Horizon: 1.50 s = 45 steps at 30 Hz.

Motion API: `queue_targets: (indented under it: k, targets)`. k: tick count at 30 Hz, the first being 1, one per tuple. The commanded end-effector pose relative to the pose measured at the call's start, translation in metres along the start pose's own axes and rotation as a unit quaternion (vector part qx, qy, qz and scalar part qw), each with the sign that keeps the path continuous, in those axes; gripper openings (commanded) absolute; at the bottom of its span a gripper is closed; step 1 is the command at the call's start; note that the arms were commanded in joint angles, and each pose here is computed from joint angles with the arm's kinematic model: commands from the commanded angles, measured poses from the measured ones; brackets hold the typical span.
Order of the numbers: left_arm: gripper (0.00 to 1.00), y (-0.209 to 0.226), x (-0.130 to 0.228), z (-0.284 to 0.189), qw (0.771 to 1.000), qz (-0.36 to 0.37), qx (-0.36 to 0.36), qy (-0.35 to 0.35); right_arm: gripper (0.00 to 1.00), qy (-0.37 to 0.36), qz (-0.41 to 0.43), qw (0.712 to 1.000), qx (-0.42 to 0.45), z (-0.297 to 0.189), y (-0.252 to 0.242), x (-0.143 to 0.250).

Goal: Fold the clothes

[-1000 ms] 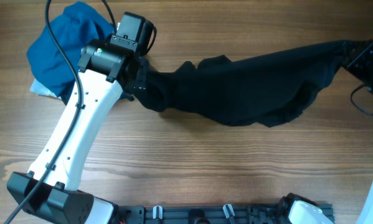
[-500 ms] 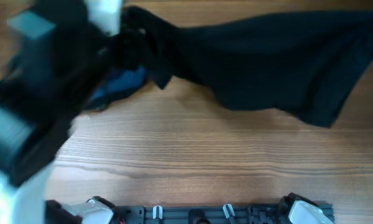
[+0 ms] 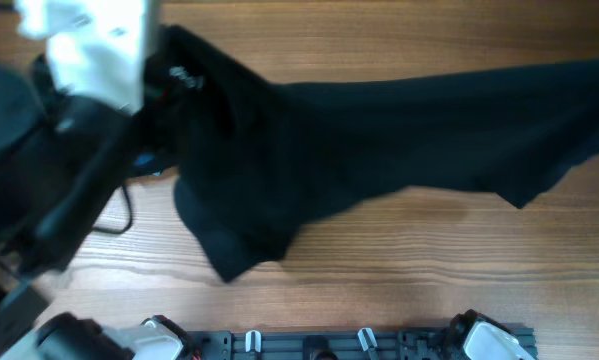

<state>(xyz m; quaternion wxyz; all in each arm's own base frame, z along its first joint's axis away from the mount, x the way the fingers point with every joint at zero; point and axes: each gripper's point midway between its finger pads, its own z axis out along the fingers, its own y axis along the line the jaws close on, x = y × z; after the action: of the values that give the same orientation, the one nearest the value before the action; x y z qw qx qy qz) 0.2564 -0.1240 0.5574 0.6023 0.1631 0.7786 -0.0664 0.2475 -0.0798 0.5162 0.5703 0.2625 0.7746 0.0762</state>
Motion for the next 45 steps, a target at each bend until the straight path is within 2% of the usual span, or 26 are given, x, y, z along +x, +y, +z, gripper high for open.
queue_targets:
  k: [1, 3, 7, 12, 15, 16, 17, 18, 19, 20, 21, 23, 27, 32, 35, 39, 40, 42, 43, 45]
  targets:
    - [0.04, 0.001, 0.011, 0.039, 0.998, 0.023, -0.040, 0.038, 0.04, 0.048, -0.004, 0.997, 0.068, 0.025, -0.032, 0.013]
    - [0.04, -0.005, 0.021, 0.076, 0.996, 0.033, -0.052, 0.067, 0.04, 0.112, 0.001, 0.990, 0.087, 0.058, -0.049, 0.032]
    - [0.04, -0.006, 0.058, 0.148, 0.987, 0.030, -0.074, 0.139, 0.04, 0.182, 0.011, 0.979, 0.096, 0.118, -0.071, 0.050]
    - [0.04, -0.020, 0.136, 0.264, 0.971, 0.006, -0.016, 0.239, 0.04, 0.245, 0.021, 0.968, 0.040, 0.216, -0.083, 0.075]
    - [0.06, -0.026, 0.174, 0.321, 0.965, -0.008, 0.007, 0.263, 0.05, 0.269, 0.021, 0.962, 0.037, 0.264, -0.093, 0.097]
    - [0.08, -0.029, 0.186, 0.337, 0.964, -0.011, 0.014, 0.266, 0.08, 0.282, 0.020, 0.958, 0.036, 0.287, -0.096, 0.110]
    - [0.09, -0.031, 0.197, 0.352, 0.963, -0.018, 0.019, 0.270, 0.15, 0.292, 0.019, 0.956, 0.034, 0.303, -0.098, 0.121]
    - [0.15, -0.037, 0.209, 0.369, 0.962, -0.022, 0.030, 0.270, 0.35, 0.298, 0.017, 0.954, 0.034, 0.320, -0.101, 0.132]
    - [0.32, -0.040, 0.216, 0.382, 0.963, -0.024, 0.036, 0.266, 0.53, 0.297, 0.014, 0.954, 0.032, 0.337, -0.104, 0.139]
    - [0.68, -0.041, 0.222, 0.393, 0.964, -0.026, 0.035, 0.263, 0.70, 0.296, 0.012, 0.955, 0.030, 0.350, -0.107, 0.145]
    - [0.98, -0.041, 0.225, 0.401, 0.965, -0.027, 0.032, 0.257, 0.78, 0.296, 0.011, 0.955, 0.029, 0.359, -0.111, 0.148]
    - [1.00, -0.034, 0.224, 0.404, 0.967, -0.027, 0.016, 0.252, 0.84, 0.295, -0.001, 0.955, 0.031, 0.364, -0.117, 0.150]
    - [1.00, -0.013, 0.199, 0.374, 0.968, -0.023, -0.015, 0.248, 0.87, 0.300, 0.006, 0.952, 0.052, 0.342, -0.136, 0.140]
    - [1.00, 0.000, 0.187, 0.316, 0.957, -0.030, -0.021, 0.288, 0.84, 0.352, 0.043, 0.931, 0.086, 0.303, -0.155, 0.150]
    - [0.99, 0.000, 0.207, 0.282, 0.934, -0.041, -0.022, 0.353, 0.64, 0.393, 0.045, 0.911, 0.115, 0.296, -0.169, 0.176]
    - [0.86, -0.010, 0.233, 0.254, 0.903, -0.055, -0.002, 0.426, 0.52, 0.423, 0.059, 0.895, 0.132, 0.312, -0.183, 0.222]
    - [0.81, -0.013, 0.236, 0.250, 0.899, -0.058, 0.006, 0.435, 0.41, 0.428, 0.059, 0.893, 0.131, 0.319, -0.185, 0.236]
    - [0.78, -0.021, 0.238, 0.246, 0.893, -0.066, 0.026, 0.444, 0.25, 0.431, 0.060, 0.891, 0.130, 0.329, -0.185, 0.258]
    - [0.77, -0.024, 0.239, 0.245, 0.892, -0.070, 0.033, 0.446, 0.18, 0.431, 0.060, 0.891, 0.129, 0.334, -0.185, 0.268]
    - [0.73, -0.034, 0.240, 0.241, 0.885, -0.083, 0.059, 0.454, 0.12, 0.432, 0.058, 0.889, 0.139, 0.342, -0.186, 0.290]
